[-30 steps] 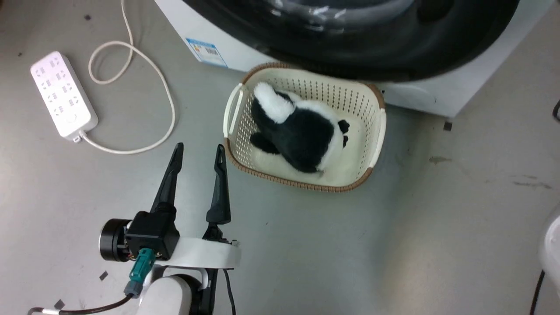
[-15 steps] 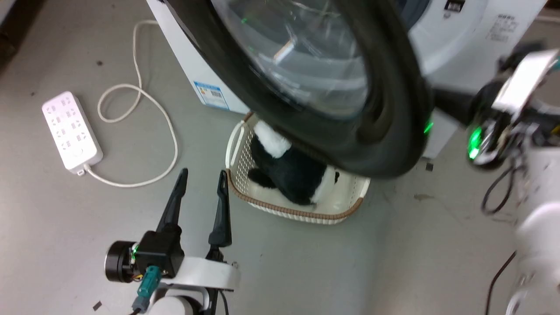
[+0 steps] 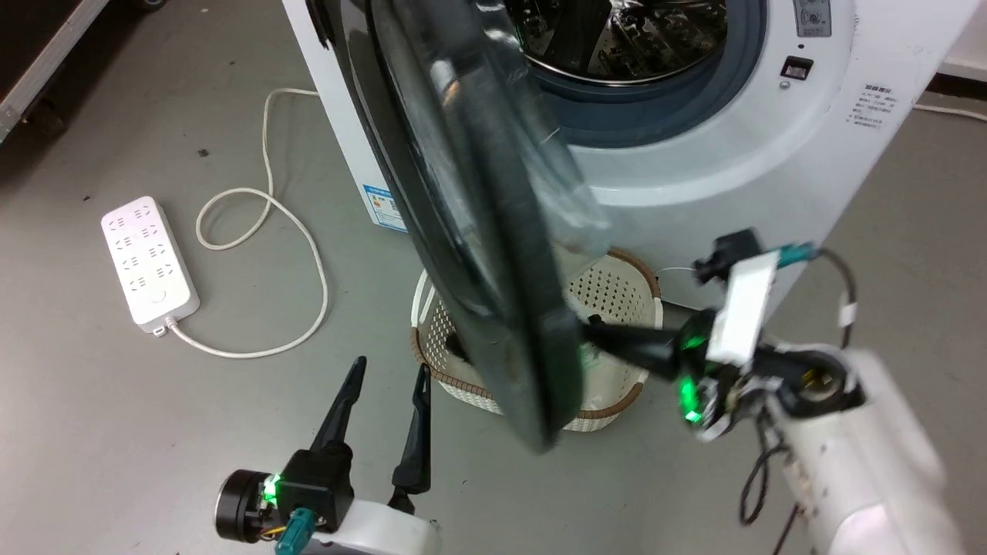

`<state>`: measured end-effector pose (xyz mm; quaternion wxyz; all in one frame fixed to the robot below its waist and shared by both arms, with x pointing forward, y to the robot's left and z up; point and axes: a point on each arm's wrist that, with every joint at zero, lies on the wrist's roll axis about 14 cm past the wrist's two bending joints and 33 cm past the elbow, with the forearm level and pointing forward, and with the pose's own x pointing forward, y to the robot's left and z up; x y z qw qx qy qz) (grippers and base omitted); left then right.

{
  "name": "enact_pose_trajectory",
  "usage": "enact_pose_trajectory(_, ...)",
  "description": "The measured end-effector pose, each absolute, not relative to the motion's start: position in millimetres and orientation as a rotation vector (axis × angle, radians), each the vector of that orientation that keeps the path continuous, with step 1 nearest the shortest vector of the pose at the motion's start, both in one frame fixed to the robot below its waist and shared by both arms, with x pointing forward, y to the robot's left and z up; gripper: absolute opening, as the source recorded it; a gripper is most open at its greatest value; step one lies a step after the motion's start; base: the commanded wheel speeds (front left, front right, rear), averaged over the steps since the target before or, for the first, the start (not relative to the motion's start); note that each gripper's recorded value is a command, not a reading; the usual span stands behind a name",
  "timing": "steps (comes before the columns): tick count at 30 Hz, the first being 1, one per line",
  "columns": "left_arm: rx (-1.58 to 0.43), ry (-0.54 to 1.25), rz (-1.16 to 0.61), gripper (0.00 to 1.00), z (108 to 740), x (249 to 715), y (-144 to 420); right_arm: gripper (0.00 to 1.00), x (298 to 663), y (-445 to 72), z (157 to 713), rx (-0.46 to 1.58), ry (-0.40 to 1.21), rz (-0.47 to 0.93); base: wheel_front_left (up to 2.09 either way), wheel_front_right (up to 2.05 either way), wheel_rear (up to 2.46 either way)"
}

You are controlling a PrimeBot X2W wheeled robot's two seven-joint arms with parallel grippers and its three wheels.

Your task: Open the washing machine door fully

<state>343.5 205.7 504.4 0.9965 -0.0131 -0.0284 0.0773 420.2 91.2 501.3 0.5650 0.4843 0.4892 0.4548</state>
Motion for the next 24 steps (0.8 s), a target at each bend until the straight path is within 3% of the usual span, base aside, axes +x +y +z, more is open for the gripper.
enact_pose_trajectory(7,-0.028,-0.050,0.152,1.00,502,343,205,0.00,401,110,503,1.157,1.142,1.102,0.00,0.00,0.00)
enact_pose_trajectory(8,-0.028,-0.050,0.152,1.00,502,344,205,0.32,403,110,505,1.165,1.124,1.098,0.00,0.00,0.00)
enact_pose_trajectory(9,-0.028,-0.050,0.152,1.00,502,344,205,1.00,407,109,506,1.171,1.098,1.083,0.00,0.00,0.00)
enact_pose_trajectory(13,-0.036,-0.062,0.153,1.00,505,346,206,1.00,429,93,515,1.163,0.947,0.998,0.00,0.00,0.00)
enact_pose_trajectory(16,-0.041,-0.075,0.151,1.00,509,349,206,1.00,459,57,529,1.099,0.723,0.874,0.00,0.00,0.00)
enact_pose_trajectory(20,-0.054,-0.096,0.144,1.00,514,353,205,1.00,488,-7,558,0.866,0.365,0.702,0.00,0.00,0.00)
enact_pose_trajectory(24,-0.062,-0.126,0.144,1.00,523,357,207,1.00,488,-63,585,0.626,0.057,0.565,0.00,0.00,0.00)
